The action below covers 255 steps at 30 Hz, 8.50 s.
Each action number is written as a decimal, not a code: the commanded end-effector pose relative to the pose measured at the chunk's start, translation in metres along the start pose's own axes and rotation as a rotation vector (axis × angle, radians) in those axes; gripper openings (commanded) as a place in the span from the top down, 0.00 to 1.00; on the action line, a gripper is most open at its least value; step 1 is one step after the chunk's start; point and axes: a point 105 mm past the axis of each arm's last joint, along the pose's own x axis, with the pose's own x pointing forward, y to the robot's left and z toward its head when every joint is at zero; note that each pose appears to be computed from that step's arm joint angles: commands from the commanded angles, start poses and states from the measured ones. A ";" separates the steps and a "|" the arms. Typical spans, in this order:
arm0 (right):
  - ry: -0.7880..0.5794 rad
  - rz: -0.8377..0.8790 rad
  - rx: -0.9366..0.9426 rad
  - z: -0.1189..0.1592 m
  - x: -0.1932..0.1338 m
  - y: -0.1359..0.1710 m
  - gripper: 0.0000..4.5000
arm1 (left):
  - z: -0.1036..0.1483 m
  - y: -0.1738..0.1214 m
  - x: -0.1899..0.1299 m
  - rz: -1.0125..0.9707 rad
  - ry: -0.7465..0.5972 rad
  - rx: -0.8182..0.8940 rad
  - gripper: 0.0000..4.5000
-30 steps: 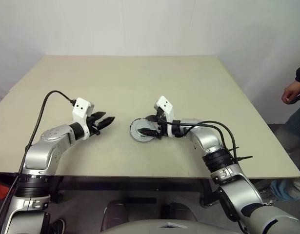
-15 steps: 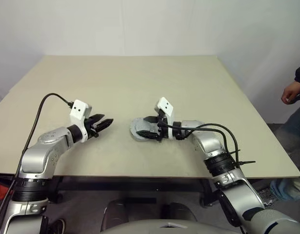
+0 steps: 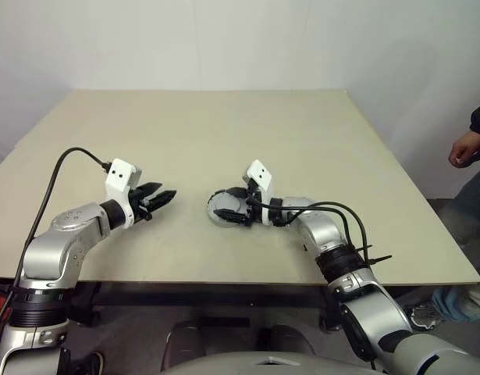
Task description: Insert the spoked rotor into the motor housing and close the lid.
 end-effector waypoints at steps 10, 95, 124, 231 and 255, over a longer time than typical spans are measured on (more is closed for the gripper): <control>-0.026 -0.025 -0.055 0.012 -0.003 -0.011 0.29 | 0.017 0.005 -0.003 0.035 -0.060 0.039 0.41; 0.053 -0.057 -0.150 -0.026 -0.006 -0.019 0.29 | 0.002 -0.084 0.082 -0.187 0.105 -0.681 0.99; -0.012 -0.036 -0.101 -0.003 -0.010 -0.020 0.29 | -0.029 -0.074 0.077 -0.108 0.344 -0.736 0.99; -0.141 -0.248 1.256 0.029 -0.011 -0.062 0.53 | 0.067 -0.053 0.048 -0.215 -0.260 -0.633 1.00; -0.414 -0.055 1.306 0.141 -0.008 -0.065 0.53 | 0.067 -0.007 0.024 -0.071 -0.504 -0.970 0.73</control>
